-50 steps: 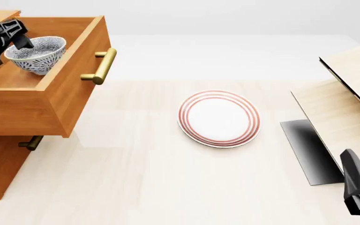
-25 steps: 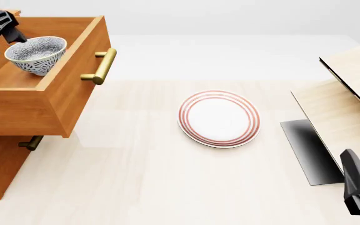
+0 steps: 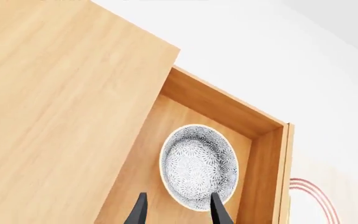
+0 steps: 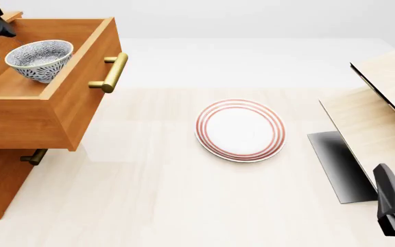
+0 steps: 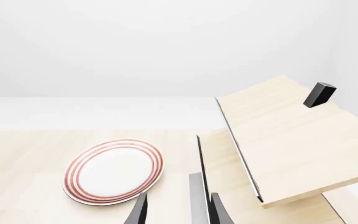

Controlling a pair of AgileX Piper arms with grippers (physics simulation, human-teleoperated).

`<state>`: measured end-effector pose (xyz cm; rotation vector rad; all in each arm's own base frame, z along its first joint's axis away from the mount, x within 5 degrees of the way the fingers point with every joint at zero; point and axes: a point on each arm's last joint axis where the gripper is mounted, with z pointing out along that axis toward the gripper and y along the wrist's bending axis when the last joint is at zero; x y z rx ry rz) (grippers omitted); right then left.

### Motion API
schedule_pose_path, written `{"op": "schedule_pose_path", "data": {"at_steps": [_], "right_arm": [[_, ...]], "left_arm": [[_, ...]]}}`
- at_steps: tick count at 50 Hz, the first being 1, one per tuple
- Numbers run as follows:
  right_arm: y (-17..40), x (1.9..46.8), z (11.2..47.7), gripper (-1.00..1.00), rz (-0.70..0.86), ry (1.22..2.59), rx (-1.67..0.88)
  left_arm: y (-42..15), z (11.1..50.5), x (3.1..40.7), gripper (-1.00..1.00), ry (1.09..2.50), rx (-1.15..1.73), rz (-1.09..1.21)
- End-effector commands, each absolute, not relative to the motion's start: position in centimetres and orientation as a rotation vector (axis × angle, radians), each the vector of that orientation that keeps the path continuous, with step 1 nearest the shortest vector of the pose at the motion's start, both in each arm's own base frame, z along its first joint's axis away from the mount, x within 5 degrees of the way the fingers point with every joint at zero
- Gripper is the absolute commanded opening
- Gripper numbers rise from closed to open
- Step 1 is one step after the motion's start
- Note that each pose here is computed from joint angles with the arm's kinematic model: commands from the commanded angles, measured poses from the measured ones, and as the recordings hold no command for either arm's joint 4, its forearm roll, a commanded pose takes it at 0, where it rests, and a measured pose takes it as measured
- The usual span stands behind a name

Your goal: Open the top drawer of the cabinet and put the bowl in it.

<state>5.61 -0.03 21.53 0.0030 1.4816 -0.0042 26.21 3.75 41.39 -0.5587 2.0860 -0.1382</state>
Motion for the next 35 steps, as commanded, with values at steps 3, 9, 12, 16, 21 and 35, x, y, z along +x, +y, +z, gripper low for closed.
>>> {"op": "schedule_pose_path", "data": {"at_steps": [3,9,12,16,21,35], "right_arm": [[0.0,5.6,21.5,1.00,-0.004,1.482,0.003],[0.0,5.6,21.5,1.00,-0.004,1.482,0.003],[0.0,5.6,21.5,1.00,-0.004,1.482,0.003],[0.0,5.6,21.5,1.00,-0.004,1.482,0.003],[0.0,5.6,21.5,1.00,-0.004,1.482,0.003],[0.0,5.6,21.5,1.00,-0.004,1.482,0.003]], "left_arm": [[3.2,42.7,24.3,1.00,2.077,-0.530,-0.140],[3.0,43.6,23.3,1.00,2.068,-0.514,-0.138],[2.8,44.2,22.9,1.00,2.061,-0.502,-0.139],[2.8,44.3,22.4,1.00,2.063,-0.494,-0.134],[2.5,44.3,21.5,1.00,2.065,-0.476,-0.129],[2.1,46.1,18.2,1.00,2.059,-0.423,-0.107]]}}
